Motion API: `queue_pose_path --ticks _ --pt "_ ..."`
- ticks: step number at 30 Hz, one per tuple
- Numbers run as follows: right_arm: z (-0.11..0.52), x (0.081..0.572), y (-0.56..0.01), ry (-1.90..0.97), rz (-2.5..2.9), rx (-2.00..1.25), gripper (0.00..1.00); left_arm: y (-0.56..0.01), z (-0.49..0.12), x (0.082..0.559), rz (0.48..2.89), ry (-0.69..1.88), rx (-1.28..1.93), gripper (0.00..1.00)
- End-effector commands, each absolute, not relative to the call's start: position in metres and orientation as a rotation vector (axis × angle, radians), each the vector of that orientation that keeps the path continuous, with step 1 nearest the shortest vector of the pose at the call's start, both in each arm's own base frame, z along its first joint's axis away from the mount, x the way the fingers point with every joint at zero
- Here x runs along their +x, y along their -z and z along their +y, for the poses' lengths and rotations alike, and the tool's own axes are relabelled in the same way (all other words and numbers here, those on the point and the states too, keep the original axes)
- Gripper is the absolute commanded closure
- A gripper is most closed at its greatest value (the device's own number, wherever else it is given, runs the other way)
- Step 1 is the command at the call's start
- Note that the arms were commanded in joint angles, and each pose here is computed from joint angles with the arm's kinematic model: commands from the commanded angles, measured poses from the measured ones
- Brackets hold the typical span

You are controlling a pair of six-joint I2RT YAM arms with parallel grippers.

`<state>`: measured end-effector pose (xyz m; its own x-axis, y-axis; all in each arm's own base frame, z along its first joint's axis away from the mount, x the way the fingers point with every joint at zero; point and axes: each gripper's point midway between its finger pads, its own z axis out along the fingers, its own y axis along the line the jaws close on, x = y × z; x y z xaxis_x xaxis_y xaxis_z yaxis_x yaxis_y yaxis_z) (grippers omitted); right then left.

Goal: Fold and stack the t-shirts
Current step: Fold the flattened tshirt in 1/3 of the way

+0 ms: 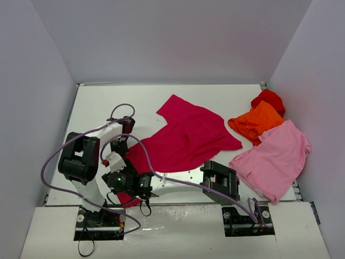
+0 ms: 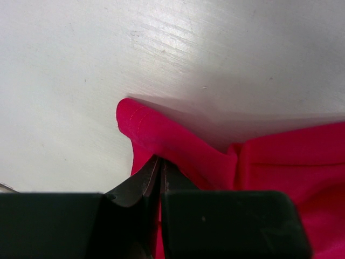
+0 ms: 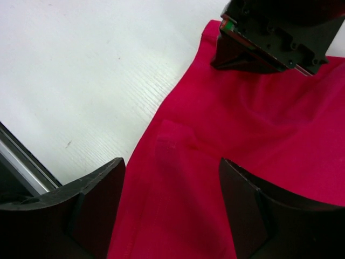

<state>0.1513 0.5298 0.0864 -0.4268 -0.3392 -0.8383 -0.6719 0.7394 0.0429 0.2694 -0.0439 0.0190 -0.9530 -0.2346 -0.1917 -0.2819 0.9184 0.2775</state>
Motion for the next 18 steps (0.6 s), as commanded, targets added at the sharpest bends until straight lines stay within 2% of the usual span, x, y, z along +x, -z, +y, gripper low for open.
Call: queue_pose_path --ticks 1,8,14,18 --pt "0.515 0.17 -0.171 -0.549 1.942 -0.584 0.32 -0.034 -0.055 0.289 2.849 -0.364 -0.419 1.0" --pt "0.393 0.212 -0.214 -0.45 1.935 -0.253 0.35 -0.111 -0.053 0.29 2.658 -0.235 -0.46 1.0" --pt "0.262 0.303 -0.187 -0.238 2.05 0.054 0.35 -0.128 -0.084 0.251 2.681 0.07 -0.463 1.0" --pt "0.219 0.34 -0.164 -0.103 2.114 0.114 0.35 -0.13 -0.093 0.216 2.685 0.182 -0.514 1.0"
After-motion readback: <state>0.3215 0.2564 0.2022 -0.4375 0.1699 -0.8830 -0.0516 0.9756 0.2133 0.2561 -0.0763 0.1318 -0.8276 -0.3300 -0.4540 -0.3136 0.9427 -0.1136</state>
